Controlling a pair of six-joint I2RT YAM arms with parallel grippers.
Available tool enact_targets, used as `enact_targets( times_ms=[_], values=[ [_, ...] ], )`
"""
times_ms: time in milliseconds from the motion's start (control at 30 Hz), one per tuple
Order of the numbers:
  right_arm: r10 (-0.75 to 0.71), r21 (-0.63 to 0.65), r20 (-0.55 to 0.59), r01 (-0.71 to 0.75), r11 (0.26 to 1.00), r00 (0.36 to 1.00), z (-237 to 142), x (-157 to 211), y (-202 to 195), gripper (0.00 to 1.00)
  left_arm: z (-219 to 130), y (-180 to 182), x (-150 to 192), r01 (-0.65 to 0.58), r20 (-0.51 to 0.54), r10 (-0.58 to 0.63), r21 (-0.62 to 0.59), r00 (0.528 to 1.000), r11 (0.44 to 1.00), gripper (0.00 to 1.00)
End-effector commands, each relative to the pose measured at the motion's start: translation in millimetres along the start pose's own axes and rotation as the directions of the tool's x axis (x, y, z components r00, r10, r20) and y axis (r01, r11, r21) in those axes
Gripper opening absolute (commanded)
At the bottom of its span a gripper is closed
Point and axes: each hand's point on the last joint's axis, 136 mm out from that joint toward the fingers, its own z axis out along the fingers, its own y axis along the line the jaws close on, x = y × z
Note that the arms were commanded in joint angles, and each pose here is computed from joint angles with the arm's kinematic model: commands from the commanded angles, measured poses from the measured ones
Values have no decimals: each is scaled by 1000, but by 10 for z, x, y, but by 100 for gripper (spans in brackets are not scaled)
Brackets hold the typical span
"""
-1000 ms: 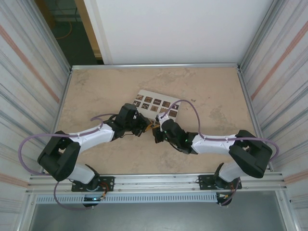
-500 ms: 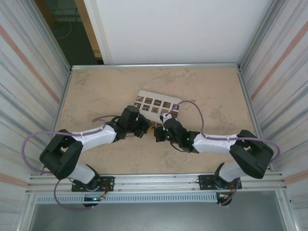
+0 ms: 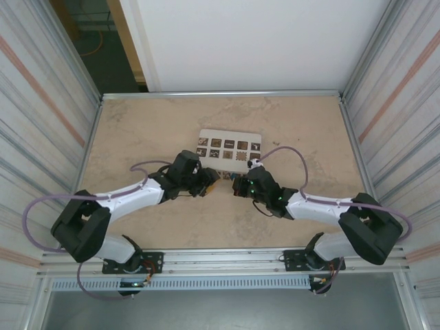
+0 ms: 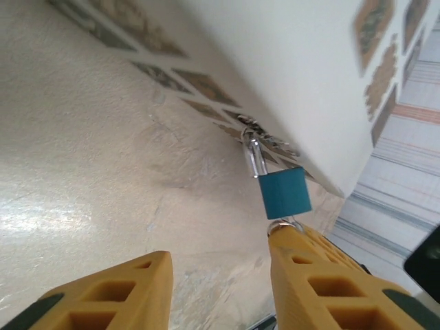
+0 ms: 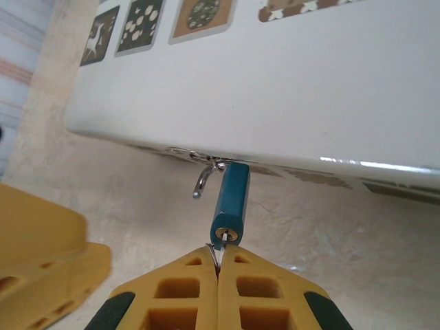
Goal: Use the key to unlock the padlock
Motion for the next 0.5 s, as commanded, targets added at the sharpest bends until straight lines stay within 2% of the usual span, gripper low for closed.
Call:
enact_targets(
  times_ms=[0, 167, 467],
  values=[
    [96, 5, 11, -96, 995, 995, -92, -13, -67, 0, -255, -164, -146, -100, 83, 99, 2, 992, 995, 44],
    [204, -10, -12, -204, 979, 979, -152, 57, -185, 0, -501, -282, -258, -203, 172, 202, -13, 964, 979, 46],
    [377, -37, -49, -379, 925, 925, -143, 190, -340, 0, -871, -434, -380, -369, 295, 363, -40, 884, 929, 48]
  ],
)
